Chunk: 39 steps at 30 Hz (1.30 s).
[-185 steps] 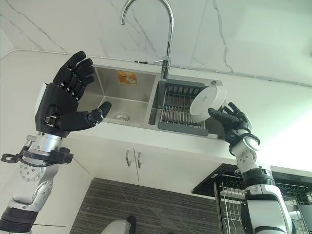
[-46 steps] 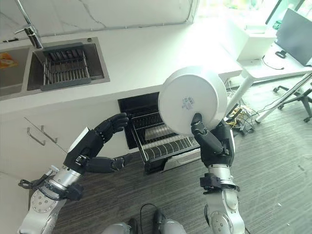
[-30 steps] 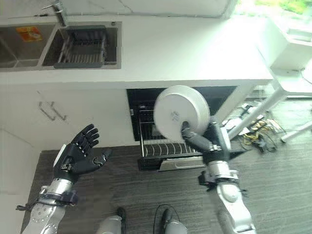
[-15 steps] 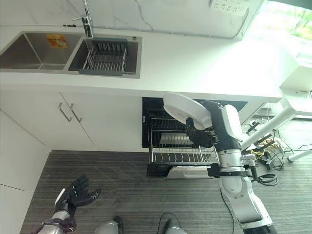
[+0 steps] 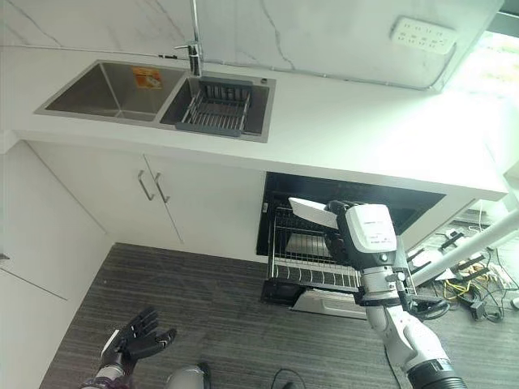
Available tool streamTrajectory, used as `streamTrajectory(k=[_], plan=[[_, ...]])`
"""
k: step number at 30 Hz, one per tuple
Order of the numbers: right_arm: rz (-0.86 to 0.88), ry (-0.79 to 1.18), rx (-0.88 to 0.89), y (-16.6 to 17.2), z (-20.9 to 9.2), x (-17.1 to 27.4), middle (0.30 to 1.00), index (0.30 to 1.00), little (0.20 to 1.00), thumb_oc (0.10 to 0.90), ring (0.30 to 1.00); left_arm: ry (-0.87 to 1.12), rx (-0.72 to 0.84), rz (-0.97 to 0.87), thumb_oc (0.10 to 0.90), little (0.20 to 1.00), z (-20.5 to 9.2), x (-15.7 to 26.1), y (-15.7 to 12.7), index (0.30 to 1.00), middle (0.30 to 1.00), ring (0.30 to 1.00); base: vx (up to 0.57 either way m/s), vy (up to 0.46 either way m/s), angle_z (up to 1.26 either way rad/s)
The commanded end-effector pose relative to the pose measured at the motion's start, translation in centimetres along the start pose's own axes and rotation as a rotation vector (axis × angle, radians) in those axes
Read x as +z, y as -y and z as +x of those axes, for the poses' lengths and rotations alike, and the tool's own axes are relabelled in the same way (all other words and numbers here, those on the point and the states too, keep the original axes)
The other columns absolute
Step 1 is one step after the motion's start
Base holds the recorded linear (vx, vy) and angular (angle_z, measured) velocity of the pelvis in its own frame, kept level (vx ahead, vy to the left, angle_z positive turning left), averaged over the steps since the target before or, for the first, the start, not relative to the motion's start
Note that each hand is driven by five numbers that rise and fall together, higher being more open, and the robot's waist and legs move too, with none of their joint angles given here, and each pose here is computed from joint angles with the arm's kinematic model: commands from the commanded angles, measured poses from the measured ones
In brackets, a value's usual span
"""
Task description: Place the dishes in the dishwasher.
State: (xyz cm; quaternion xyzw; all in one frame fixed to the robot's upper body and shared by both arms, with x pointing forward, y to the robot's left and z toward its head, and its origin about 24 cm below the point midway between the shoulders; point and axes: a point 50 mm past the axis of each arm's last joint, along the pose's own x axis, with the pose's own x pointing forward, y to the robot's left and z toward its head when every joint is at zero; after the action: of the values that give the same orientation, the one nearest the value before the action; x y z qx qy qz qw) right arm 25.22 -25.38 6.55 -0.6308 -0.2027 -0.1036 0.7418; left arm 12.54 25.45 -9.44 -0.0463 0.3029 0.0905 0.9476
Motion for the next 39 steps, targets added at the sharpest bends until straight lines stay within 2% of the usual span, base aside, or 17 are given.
streamTrajectory(k=[1,6,15,20,24,32,39], plan=[[-0.013,0.075,-0.260,3.1,3.9,0.5,0.300,0.300,0.300,0.400,0.300,0.184,-0.057,0.016,0.800,0.900,0.7,4.1,0.1,0.900,0.900,0.900,0.00,-0.008,0.08],[-0.044,0.012,-0.153,0.6,3.2,-0.4,0.300,0.300,0.300,0.400,0.300,0.165,-0.051,0.030,0.800,0.900,0.3,3.7,-0.3,0.900,0.900,0.900,0.01,-0.005,0.05],[-0.097,-0.130,-0.019,-0.3,3.8,-3.6,0.300,0.300,0.300,0.400,0.300,0.127,-0.016,0.056,0.800,0.900,-0.2,3.2,-1.7,0.900,0.900,0.900,0.00,-0.030,0.07],[-0.173,-0.155,0.015,0.5,5.2,-5.2,0.300,0.300,0.300,0.400,0.300,0.133,-0.029,0.080,0.800,0.900,0.0,3.7,-1.9,0.900,0.900,0.900,-0.03,-0.057,0.14],[-0.217,-0.177,0.025,2.5,6.9,-7.0,0.300,0.300,0.300,0.400,0.300,0.140,-0.042,0.079,0.800,0.900,0.1,3.9,-1.7,0.900,0.900,0.900,-0.06,-0.024,0.06],[-0.275,-0.257,0.104,3.8,7.4,-9.4,0.300,0.300,0.300,0.400,0.300,0.164,-0.041,0.083,0.800,0.900,0.4,4.6,-1.4,0.900,0.900,0.900,0.00,0.000,0.00],[-0.304,-0.276,0.071,4.9,8.3,-9.9,0.300,0.300,0.300,0.400,0.300,0.193,-0.055,0.094,0.800,0.900,0.8,5.5,-1.3,0.900,0.900,0.900,-0.03,-0.014,-0.01]])
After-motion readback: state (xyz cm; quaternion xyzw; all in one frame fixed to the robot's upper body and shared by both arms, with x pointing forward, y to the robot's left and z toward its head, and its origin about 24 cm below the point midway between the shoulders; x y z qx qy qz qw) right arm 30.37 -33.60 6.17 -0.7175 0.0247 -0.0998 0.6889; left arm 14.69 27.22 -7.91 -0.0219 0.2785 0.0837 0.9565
